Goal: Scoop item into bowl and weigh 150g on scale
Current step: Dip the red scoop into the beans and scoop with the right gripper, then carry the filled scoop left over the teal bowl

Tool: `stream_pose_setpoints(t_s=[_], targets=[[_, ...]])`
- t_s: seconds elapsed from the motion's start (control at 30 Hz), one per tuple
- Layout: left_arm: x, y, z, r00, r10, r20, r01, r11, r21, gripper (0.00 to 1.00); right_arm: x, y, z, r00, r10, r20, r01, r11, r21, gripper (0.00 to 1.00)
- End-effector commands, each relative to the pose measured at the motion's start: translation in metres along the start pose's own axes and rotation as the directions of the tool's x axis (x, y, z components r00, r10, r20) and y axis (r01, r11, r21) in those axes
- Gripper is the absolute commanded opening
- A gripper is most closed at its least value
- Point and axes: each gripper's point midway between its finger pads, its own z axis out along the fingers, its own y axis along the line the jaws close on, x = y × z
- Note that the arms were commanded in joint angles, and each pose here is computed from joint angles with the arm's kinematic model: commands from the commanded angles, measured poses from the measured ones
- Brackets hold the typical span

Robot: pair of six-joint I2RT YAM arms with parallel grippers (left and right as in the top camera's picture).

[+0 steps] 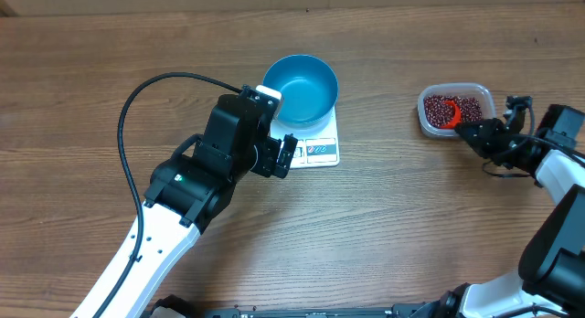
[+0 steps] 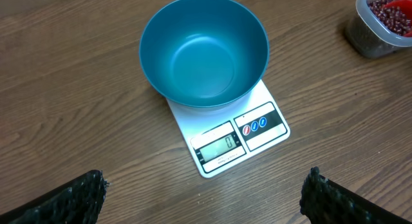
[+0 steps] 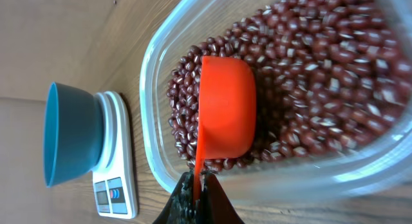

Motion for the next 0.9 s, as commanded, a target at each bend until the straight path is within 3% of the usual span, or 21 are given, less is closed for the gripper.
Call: stream_pose_setpoints(t_s=[0.0,0.17,0.3,0.87], targets=[[-0.012,0.003,-0.006,0.999,-0.001,0.032,0.001,1.000,-0.010,1.00,0.001,-0.003,-0.005,0.999,0.043,0.003,-0.042,0.998,-0.052,0.04],[-0.012,0.003,-0.006,0.999,-0.001,0.032,0.001,1.000,-0.010,1.00,0.000,0.002,-0.006,0.999,0.039,0.003,-0.038,0.996,-0.082,0.04],[-0.012,0.003,-0.006,0.999,-0.001,0.032,0.001,1.000,-0.010,1.00,-0.001,0.021,-0.008,1.000,0.024,0.000,-0.024,0.981,-0.193,0.04],[-0.012,0.003,-0.006,0.999,-0.001,0.032,0.001,1.000,-0.010,0.99,-0.013,0.023,-0.034,0.994,0.102,0.041,-0.085,0.950,-0.301,0.04]])
